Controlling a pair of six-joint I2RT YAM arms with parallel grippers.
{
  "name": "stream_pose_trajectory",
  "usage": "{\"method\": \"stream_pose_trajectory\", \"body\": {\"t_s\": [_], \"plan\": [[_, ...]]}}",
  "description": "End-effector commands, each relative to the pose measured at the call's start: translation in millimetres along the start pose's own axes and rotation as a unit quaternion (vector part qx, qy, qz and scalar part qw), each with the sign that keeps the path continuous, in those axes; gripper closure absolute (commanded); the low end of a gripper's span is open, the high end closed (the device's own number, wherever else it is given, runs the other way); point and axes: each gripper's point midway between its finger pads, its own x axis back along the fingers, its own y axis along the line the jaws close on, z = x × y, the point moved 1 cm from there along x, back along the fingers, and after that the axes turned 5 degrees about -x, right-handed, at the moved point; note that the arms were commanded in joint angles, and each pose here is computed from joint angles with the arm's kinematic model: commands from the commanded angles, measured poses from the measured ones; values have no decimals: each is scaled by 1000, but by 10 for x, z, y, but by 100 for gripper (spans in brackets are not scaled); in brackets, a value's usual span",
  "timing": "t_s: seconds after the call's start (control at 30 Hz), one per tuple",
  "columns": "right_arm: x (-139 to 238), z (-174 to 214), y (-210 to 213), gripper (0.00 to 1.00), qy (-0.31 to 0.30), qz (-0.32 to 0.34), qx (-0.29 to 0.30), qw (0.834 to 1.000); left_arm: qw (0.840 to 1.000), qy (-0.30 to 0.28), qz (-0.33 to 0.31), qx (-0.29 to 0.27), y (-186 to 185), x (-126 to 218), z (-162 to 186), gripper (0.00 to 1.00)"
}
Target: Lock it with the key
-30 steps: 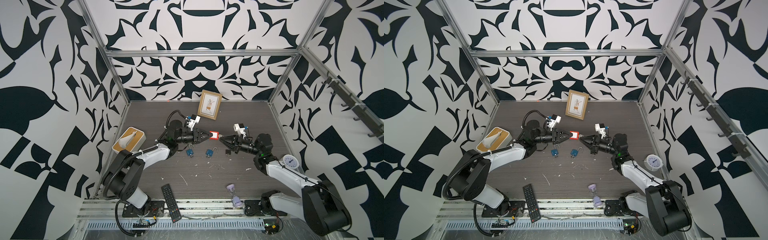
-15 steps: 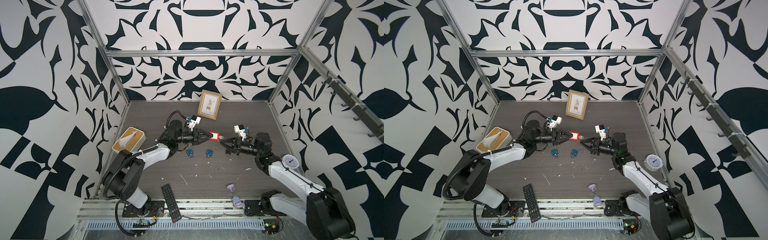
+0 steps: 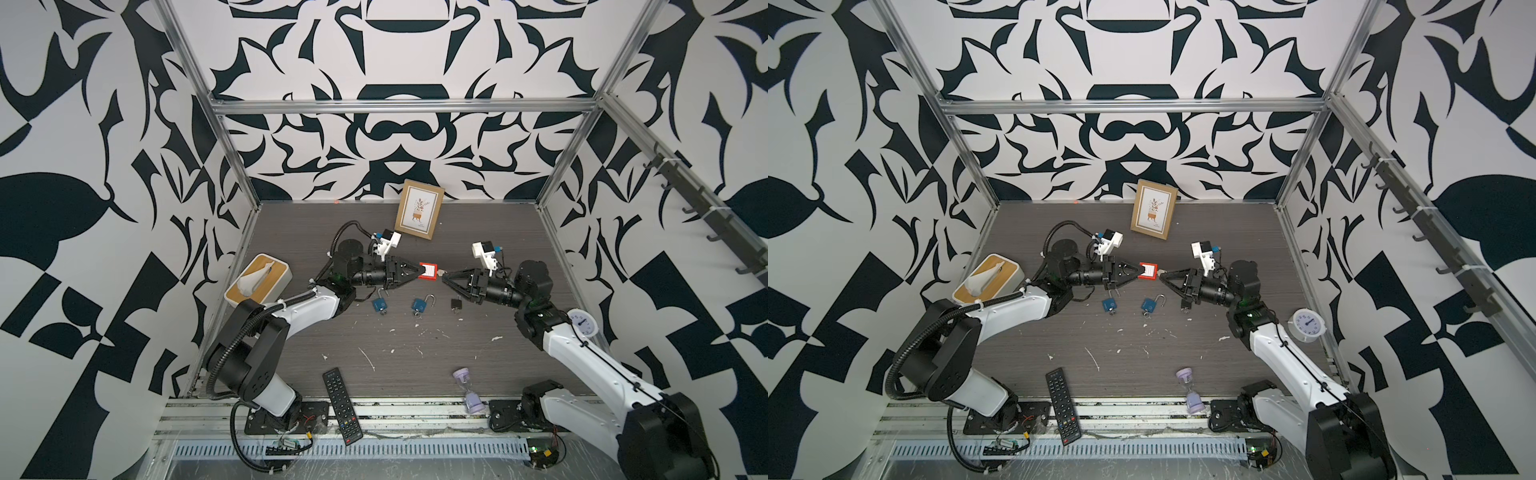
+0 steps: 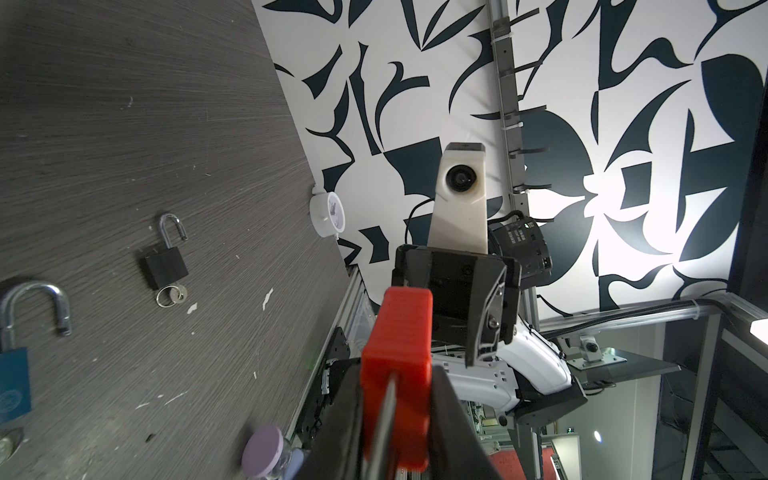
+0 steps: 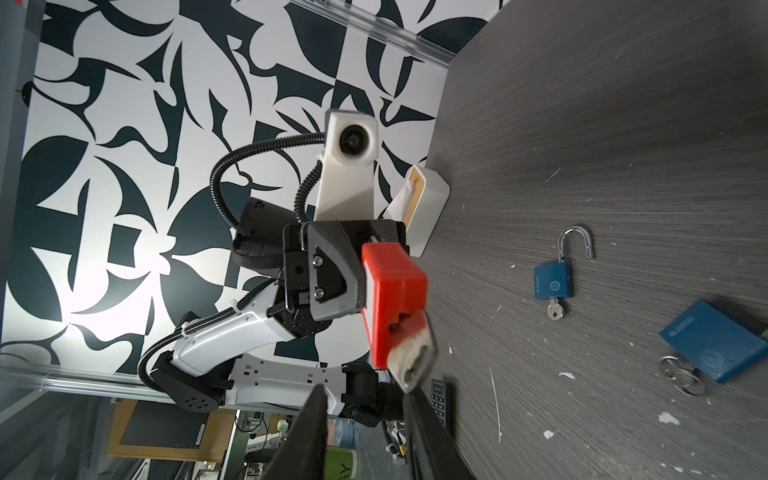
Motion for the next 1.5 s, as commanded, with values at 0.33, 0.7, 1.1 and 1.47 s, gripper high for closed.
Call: {"method": "stream_pose_trajectory", "body": {"t_s": [0.33,0.7,1.1,1.47], "plan": [[-78,-170,106,70,-11,-11,23,1000,999,1,26,-26,-169,19,-40,100],[-90,-189,60,75,-16,-8,31,999,999,3,31,-27,-194,16,-45,100],[-137,-277,113,84,-19,-25,33,999,999,5,27,-21,-111,7,-18,100],[-115,-255,101,98,-21,-35,36,999,999,8,32,-21,-106,-9,-24,100]]}}
